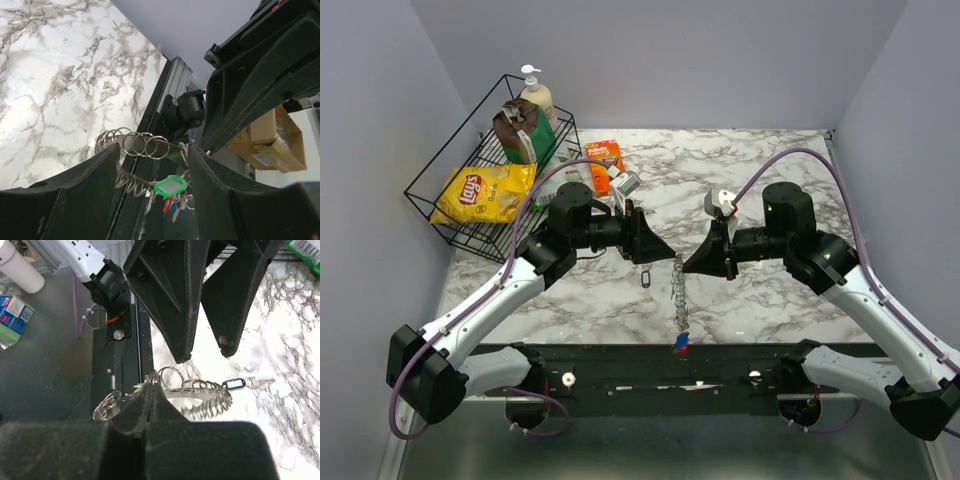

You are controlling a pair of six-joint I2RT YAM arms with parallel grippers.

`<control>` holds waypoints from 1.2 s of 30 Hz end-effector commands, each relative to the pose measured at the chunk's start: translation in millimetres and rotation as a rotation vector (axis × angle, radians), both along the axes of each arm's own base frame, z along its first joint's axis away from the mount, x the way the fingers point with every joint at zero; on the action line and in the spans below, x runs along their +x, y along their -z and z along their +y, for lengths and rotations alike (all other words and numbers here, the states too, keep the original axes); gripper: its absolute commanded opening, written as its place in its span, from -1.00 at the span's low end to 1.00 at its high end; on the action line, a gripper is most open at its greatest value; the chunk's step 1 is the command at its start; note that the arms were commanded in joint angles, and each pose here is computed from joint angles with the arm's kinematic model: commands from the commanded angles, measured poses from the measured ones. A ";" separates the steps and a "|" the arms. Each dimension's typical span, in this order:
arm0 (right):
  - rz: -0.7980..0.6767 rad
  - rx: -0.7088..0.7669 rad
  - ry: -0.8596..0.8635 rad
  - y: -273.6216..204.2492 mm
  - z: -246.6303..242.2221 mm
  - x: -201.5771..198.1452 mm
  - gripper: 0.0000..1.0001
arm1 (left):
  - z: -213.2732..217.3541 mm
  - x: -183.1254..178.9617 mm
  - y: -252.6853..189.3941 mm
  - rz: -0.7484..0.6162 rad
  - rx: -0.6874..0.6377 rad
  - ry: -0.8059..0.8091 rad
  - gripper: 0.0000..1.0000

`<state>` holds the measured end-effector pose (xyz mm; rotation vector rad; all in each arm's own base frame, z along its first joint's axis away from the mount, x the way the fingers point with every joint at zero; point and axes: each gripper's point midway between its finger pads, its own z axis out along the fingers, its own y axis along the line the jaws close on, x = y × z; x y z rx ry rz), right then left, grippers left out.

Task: Put the keys on the keyring

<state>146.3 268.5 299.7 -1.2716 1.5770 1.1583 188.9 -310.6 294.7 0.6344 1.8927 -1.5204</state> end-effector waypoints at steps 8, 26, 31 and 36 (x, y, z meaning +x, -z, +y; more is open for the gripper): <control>-0.005 0.007 0.021 -0.3 2.9 5.1 -0.99 | 1.4 -3.2 -11.4 -0.024 -0.005 0.020 0.24; 0.004 -0.014 0.058 6.0 4.0 14.1 -0.99 | -1.5 -17.3 -8.1 -0.031 0.048 0.076 0.13; 0.008 -0.014 0.054 5.6 4.5 13.7 -0.99 | -3.2 -17.1 -3.1 -0.032 0.088 0.075 0.09; 0.008 -0.013 0.052 5.8 4.3 13.2 -0.99 | -5.6 -15.4 1.6 -0.024 0.098 0.071 -0.03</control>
